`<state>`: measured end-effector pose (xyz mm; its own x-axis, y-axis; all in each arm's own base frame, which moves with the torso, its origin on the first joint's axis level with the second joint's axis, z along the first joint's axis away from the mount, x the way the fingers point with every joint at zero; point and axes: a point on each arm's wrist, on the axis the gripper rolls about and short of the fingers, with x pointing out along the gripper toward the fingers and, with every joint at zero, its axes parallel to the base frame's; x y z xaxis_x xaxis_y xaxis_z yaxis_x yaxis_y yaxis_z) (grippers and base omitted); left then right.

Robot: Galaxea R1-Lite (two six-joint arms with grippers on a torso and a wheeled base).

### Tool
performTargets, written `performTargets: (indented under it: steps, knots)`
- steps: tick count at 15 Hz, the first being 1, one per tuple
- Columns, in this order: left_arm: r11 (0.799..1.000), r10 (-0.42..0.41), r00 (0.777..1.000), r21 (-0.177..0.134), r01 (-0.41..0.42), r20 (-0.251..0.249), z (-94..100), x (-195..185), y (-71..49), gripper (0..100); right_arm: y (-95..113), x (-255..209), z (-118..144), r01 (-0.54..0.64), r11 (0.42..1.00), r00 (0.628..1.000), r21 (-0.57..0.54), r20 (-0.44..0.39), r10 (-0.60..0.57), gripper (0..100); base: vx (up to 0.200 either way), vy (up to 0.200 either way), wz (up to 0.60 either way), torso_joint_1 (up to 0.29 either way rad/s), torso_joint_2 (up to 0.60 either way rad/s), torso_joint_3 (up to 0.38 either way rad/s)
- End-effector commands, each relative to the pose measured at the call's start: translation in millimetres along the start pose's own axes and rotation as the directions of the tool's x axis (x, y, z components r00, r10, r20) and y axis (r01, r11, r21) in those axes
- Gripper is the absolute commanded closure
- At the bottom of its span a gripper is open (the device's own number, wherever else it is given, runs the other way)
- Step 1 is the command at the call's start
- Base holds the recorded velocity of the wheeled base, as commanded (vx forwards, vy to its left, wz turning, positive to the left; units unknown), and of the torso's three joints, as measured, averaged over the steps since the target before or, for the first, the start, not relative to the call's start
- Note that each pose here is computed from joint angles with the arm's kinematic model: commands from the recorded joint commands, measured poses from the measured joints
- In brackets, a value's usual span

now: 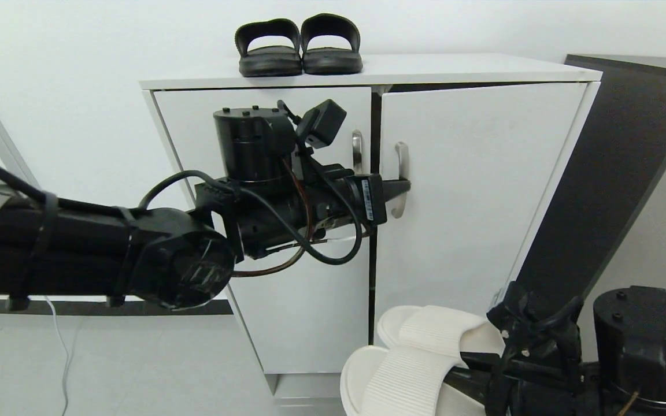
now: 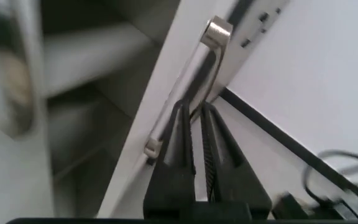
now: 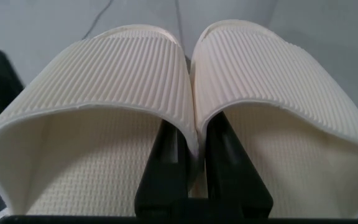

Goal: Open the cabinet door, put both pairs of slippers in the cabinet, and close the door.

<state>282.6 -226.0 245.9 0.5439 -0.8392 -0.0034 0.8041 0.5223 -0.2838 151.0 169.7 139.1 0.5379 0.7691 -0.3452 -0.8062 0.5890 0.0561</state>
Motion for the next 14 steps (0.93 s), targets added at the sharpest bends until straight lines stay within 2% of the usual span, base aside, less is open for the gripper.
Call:
performTargets:
  steps: [1,3,5,6,9,12,14]
  knots:
    - [0.999,-0.04,0.999,0.013,0.04,0.022,8.1,-25.6,-23.6,100,1.6,-8.1,-0.4,-0.019,1.0,1.0,-0.004,0.013,0.019,100,0.0,0.0,0.0,0.0,0.0,0.0]
    - [0.999,-0.051,0.998,0.017,0.051,0.032,11.5,-44.0,-33.8,100,2.8,-8.5,-2.7,-0.027,1.0,1.0,-0.008,0.003,0.027,100,0.0,0.0,0.0,0.0,0.0,0.0]
    - [0.999,-0.046,0.998,0.016,0.046,0.032,11.4,-56.0,-35.2,100,4.6,-9.2,-4.6,-0.039,0.999,0.999,-0.018,-0.004,0.039,100,0.0,0.0,0.0,0.0,0.0,0.0]
    - [0.999,-0.03,0.999,0.013,0.03,0.032,11.4,-56.2,-30.2,100,6.5,-9.4,-5.8,-0.055,0.998,0.998,-0.022,-0.007,0.055,100,0.0,0.0,0.0,0.0,0.0,0.0]
    - [1.0,0.025,1.0,-0.003,-0.025,0.014,4.9,-46.9,-5.0,100,9.8,-10.2,-10.4,-0.073,0.997,0.997,-0.026,-0.025,0.072,100,0.0,0.0,0.0,0.0,0.0,0.0]
    - [1.0,-0.002,0.999,0.012,0.001,0.048,-2.0,-18.1,10.4,100,14.4,-10.7,-12.0,-0.096,0.995,0.995,-0.029,-0.032,0.095,100,0.0,0.0,0.0,0.0,0.0,0.0]
    - [1.0,0.0,0.999,0.012,-0.001,0.048,-10.3,1.9,21.3,100,17.9,-12.0,-16.5,-0.11,0.993,0.993,-0.034,-0.05,0.108,100,0.0,0.0,0.0,0.0,0.0,0.0]
